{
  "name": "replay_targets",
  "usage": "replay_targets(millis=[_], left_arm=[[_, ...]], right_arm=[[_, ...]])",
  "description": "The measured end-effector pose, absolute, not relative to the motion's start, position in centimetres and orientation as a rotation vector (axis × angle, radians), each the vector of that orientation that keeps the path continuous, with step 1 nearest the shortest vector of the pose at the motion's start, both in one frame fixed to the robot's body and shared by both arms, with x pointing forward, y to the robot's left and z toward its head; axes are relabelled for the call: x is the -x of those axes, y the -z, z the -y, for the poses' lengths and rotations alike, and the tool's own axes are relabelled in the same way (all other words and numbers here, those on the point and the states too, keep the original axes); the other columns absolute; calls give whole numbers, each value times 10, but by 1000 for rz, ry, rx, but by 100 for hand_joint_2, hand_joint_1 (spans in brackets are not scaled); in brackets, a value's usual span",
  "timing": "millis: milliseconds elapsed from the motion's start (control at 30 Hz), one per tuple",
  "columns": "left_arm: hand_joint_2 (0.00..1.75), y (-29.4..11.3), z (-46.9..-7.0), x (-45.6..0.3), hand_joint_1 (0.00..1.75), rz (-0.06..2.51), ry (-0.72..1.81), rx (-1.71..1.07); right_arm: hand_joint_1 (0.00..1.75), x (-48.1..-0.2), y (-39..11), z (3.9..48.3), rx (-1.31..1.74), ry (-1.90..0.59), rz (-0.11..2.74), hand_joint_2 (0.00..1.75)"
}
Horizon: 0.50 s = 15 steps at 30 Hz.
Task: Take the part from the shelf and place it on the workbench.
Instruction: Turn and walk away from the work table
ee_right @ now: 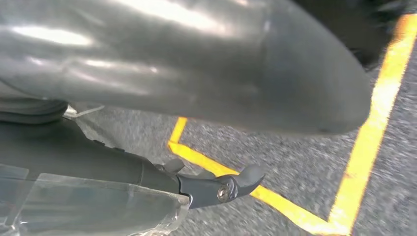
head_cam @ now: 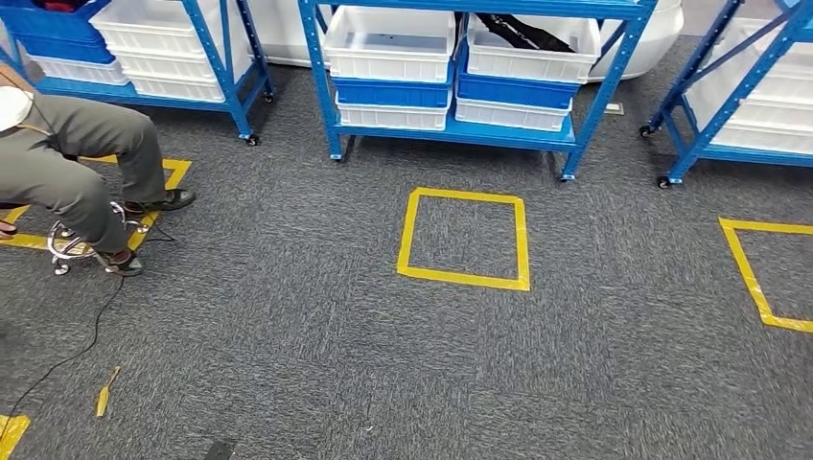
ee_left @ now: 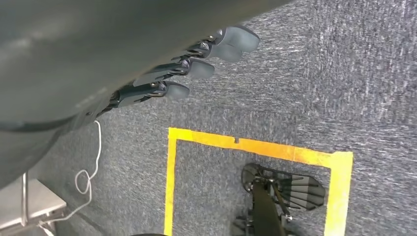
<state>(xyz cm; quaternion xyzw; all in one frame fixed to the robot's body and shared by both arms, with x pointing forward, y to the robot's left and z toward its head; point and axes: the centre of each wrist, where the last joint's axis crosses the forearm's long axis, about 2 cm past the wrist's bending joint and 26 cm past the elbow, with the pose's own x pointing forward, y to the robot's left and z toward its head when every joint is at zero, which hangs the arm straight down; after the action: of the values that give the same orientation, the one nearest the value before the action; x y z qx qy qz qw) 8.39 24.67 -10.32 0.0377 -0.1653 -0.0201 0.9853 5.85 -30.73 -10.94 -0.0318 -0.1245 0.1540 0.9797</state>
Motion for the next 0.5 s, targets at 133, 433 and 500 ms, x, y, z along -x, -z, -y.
replay_targets(millis=[133,433,500], left_arm=[[0,103,-247,-83,0,336,38,-92],[0,103,-246,-84,0,344,32,-113],[0,103,-246,-85,0,350,32,-115]], right_arm=[[0,-62,109,306,67,-314,249,0],[0,-61,109,306,65,-321,235,0],[0,-61,109,305,64,-322,236,0]])
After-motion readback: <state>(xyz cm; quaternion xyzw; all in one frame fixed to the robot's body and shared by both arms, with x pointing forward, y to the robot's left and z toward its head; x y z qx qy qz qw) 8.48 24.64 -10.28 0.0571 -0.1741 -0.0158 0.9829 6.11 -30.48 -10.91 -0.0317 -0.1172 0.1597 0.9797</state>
